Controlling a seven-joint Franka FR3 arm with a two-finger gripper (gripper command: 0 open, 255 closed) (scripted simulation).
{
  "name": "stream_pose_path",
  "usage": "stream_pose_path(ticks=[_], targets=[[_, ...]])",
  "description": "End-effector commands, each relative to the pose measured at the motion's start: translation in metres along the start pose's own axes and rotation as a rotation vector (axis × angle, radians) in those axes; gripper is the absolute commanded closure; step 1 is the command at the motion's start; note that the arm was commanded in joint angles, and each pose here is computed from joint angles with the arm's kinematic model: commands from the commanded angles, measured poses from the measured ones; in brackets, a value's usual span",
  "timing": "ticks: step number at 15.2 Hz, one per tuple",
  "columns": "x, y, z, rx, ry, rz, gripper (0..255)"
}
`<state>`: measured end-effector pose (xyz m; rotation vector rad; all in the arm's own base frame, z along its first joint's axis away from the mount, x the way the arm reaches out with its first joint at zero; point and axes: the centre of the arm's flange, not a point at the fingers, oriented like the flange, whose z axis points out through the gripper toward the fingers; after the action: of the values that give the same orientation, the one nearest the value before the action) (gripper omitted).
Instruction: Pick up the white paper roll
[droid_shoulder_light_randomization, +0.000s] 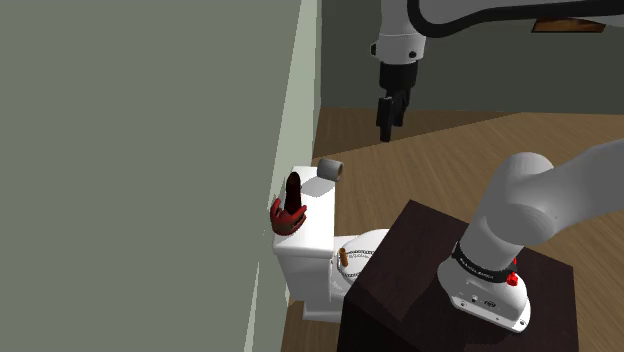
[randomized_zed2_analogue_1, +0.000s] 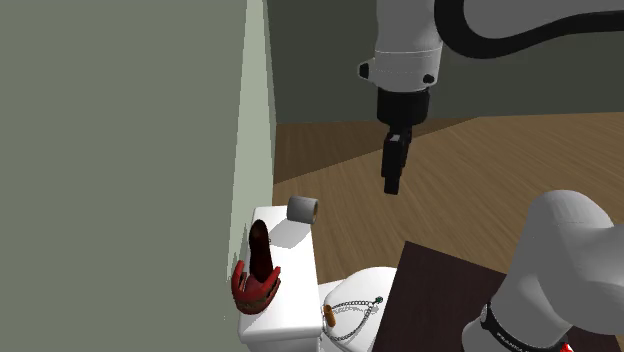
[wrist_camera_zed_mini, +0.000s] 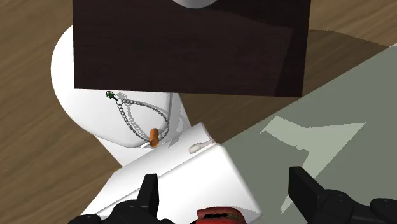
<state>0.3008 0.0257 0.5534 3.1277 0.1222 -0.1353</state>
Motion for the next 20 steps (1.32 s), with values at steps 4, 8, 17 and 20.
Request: stream_pose_path(ticks=[4, 8, 17, 20], targets=[[0.001, 0.038, 0.025, 0.060, 0.074, 0.015, 0], [0.004, 0.086, 0.061, 0.139, 0.172, 0.035, 0], [0.023, 0.183, 0.154, 0.318, 0.393, 0.080, 0], [0.033, 0.212, 0.188, 0.377, 0.466, 0.095, 0]])
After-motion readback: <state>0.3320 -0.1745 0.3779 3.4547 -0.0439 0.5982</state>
